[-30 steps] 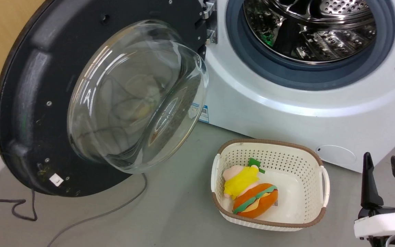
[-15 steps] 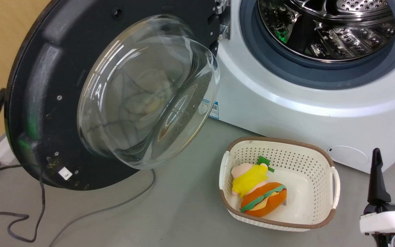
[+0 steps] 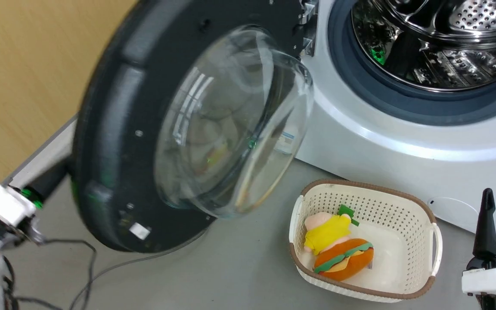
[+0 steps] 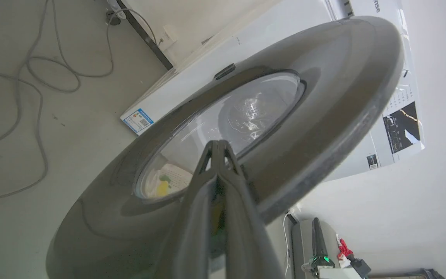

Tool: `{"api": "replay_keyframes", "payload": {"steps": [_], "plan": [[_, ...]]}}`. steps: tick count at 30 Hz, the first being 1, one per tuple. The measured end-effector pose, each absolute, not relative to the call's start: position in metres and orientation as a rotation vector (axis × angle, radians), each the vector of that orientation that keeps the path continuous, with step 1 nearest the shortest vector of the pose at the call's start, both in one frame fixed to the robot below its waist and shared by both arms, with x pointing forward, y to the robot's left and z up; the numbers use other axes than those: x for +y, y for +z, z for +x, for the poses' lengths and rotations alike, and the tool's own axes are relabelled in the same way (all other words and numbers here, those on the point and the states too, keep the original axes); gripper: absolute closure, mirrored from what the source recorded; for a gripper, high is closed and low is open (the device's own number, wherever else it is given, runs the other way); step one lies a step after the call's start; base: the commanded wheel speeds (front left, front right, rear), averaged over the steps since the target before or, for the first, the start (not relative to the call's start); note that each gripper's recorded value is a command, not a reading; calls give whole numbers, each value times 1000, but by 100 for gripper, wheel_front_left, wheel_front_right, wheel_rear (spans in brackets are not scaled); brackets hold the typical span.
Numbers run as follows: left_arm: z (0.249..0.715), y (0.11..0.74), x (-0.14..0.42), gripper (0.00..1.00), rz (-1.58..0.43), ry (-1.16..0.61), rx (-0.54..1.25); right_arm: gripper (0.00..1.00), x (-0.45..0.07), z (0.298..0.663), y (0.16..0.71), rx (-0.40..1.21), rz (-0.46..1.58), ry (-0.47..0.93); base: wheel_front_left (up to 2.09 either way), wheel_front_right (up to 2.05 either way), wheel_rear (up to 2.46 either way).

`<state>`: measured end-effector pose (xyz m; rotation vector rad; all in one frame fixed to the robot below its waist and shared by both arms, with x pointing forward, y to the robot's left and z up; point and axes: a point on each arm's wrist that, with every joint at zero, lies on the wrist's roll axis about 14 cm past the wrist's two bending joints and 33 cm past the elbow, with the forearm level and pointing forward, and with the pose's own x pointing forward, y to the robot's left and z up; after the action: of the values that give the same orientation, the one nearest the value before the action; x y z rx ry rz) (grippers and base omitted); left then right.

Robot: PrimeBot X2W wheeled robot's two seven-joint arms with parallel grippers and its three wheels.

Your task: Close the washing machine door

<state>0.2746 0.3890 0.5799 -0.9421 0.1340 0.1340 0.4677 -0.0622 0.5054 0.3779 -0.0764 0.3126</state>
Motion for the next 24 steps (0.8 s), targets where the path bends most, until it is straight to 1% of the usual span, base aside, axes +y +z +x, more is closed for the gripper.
{"api": "replay_keyframes", "payload": {"steps": [8,13,24], "plan": [[279,560,333,100,-962,-2,239,0,-65,467,505,-76,377,305,0,0,0],[295,561,283,100,-963,-152,282,0,-77,466,503,-77,372,276,0,0,0],[336,561,179,100,-993,-455,378,0,-125,458,501,-91,346,159,0,0,0]]}}
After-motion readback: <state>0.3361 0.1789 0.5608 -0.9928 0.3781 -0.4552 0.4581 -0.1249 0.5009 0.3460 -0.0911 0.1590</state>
